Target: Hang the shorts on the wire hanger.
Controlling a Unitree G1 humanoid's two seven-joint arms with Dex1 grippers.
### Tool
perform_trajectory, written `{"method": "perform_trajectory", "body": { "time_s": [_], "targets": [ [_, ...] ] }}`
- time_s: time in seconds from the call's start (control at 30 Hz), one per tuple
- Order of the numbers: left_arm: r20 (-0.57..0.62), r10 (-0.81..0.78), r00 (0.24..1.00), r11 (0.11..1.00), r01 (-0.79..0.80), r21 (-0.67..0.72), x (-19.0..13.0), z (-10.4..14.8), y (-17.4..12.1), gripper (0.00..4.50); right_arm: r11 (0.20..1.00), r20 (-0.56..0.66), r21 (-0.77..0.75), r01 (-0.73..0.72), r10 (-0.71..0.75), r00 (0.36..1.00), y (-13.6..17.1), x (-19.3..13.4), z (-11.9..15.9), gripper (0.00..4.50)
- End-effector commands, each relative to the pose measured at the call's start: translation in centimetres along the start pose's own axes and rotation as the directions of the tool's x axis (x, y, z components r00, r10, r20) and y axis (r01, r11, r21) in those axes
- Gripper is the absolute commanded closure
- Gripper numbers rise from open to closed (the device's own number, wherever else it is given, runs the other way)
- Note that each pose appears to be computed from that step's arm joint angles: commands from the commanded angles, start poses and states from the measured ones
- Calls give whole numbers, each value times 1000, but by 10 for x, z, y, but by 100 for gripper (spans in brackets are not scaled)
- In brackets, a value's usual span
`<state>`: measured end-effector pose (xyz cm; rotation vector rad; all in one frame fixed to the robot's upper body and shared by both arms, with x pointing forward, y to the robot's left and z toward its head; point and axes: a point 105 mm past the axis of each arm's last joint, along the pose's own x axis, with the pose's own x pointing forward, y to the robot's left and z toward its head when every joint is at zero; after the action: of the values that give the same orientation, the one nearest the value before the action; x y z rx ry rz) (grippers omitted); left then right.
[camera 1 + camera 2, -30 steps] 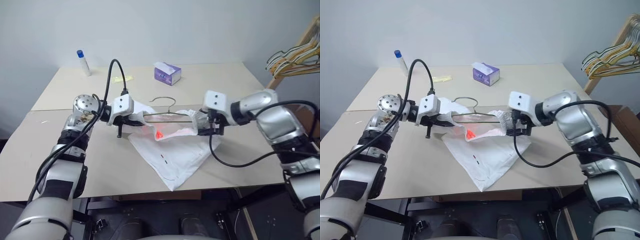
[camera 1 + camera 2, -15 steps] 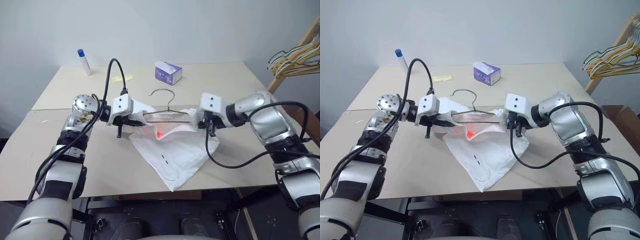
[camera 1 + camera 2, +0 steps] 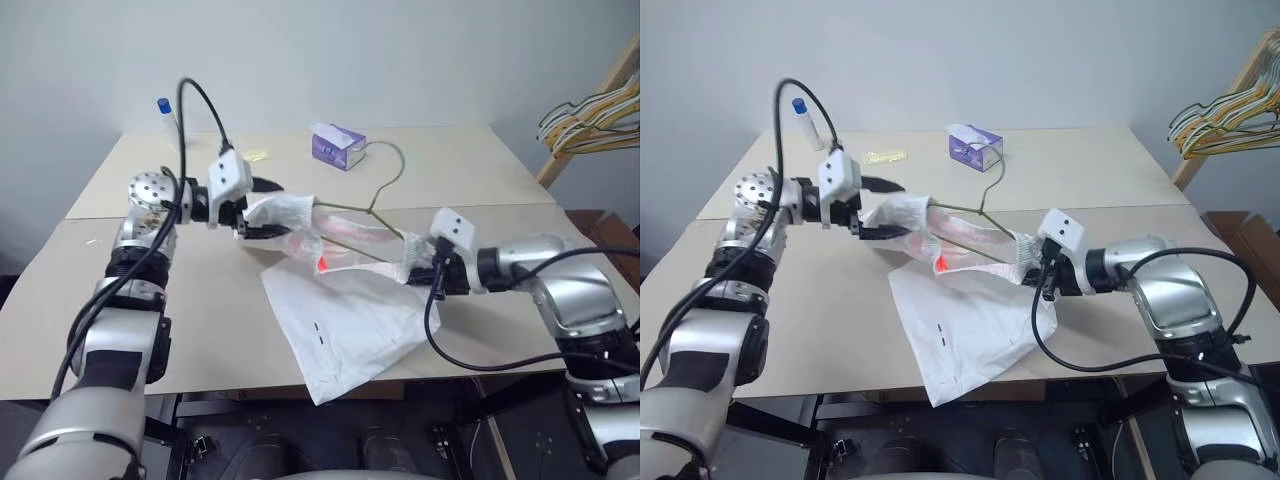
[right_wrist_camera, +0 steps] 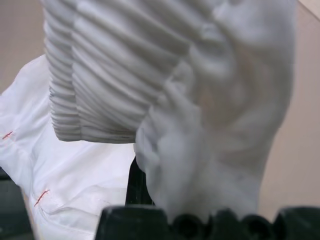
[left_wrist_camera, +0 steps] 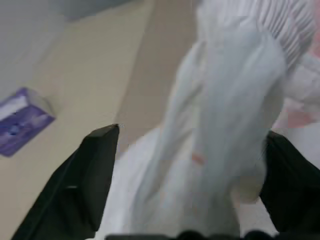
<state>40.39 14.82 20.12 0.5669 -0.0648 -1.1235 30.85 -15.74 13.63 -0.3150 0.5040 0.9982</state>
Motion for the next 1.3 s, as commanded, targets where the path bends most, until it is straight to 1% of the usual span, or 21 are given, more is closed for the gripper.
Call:
{"method": "perform_trajectory", "body": {
  "time_s": [0.03, 0.13, 0.2, 0.27, 0.3, 0.37, 0.43, 0.5, 0.57, 0.63, 0.67, 0.7, 0.77, 0.8, 0.83, 0.93, 1.0, 1.03, 1.07, 1.17, 1.3],
  "targets": [
    [135, 234, 963, 972, -236, -7, -15, 27, 33, 5, 990, 76, 97, 100, -108, 991, 4, -15, 0, 450],
    [232, 286, 930, 958, -277, -70, -21, 45, 36, 5, 961, 86, 209, 181, -202, 976, 8, -25, -15, 450],
    [326, 277, 904, 959, -238, -157, -19, 64, 28, 5, 922, 81, 304, 239, -275, 958, 12, -35, -27, 450],
    [413, 265, 871, 948, -158, -276, -16, 83, 12, 5, 867, 38, 382, 320, -361, 932, 15, -47, -43, 450],
    [453, 250, 855, 937, -96, -336, -12, 92, -2, 5, 837, 17, 410, 362, -404, 915, 15, -54, -50, 450],
    [500, 224, 836, 915, -5, -403, -7, 105, -27, 5, 780, -8, 463, 420, -470, 882, 14, -67, -56, 450],
    [523, 207, 827, 902, 46, -430, -4, 114, -45, 5, 721, -29, 514, 466, -528, 849, 11, -80, -59, 450],
    [544, 176, 820, 913, 70, -401, -1, 126, -60, 5, 649, -62, 550, 526, -597, 800, 7, -96, -63, 450],
    [562, 164, 811, 914, 89, -396, -1, 135, -66, 5, 594, -87, 575, 563, -640, 764, 4, -107, -65, 450],
    [568, 157, 808, 917, 95, -388, 0, 143, -67, 5, 518, -119, 592, 618, -702, 702, -3, -120, -69, 450],
    [568, 153, 808, 918, 96, -384, 1, 145, -68, 5, 489, -133, 596, 637, -722, 679, -6, -124, -71, 450],
    [553, 134, 823, 916, 110, -385, 2, 146, -69, 5, 429, -155, 611, 665, -760, 632, -12, -132, -74, 450],
    [521, 95, 848, 912, 136, -387, 5, 145, -72, 5, 350, -185, 626, 697, -801, 569, -21, -143, -77, 450],
    [504, 73, 861, 912, 147, -384, 6, 144, -73, 5, 317, -194, 637, 703, -816, 544, -24, -148, -79, 450],
    [490, 62, 869, 913, 149, -379, 6, 143, -73, 5, 298, -196, 650, 699, -823, 534, -26, -152, -80, 450],
    [484, 73, 872, 919, 130, -373, 7, 142, -68, 5, 207, -242, 662, 720, -851, 467, -35, -170, -86, 450],
    [488, 76, 869, 921, 126, -368, 7, 143, -66, 5, 132, -269, 669, 731, -874, 404, -41, -184, -88, 450],
    [490, 76, 868, 922, 127, -367, 7, 143, -66, 5, 76, -288, 676, 733, -889, 357, -45, -193, -88, 450],
    [493, 74, 867, 923, 127, -363, 8, 143, -66, 5, 28, -304, 685, 728, -897, 321, -49, -200, -89, 450],
    [509, 72, 858, 931, 125, -342, 10, 143, -68, 5, -58, -338, 699, 713, -905, 258, -57, -214, -89, 450],
    [517, 81, 852, 930, 122, -346, 13, 143, -68, 5, -211, -406, 737, 642, -898, 171, -68, -234, -93, 450]
  ]
}}
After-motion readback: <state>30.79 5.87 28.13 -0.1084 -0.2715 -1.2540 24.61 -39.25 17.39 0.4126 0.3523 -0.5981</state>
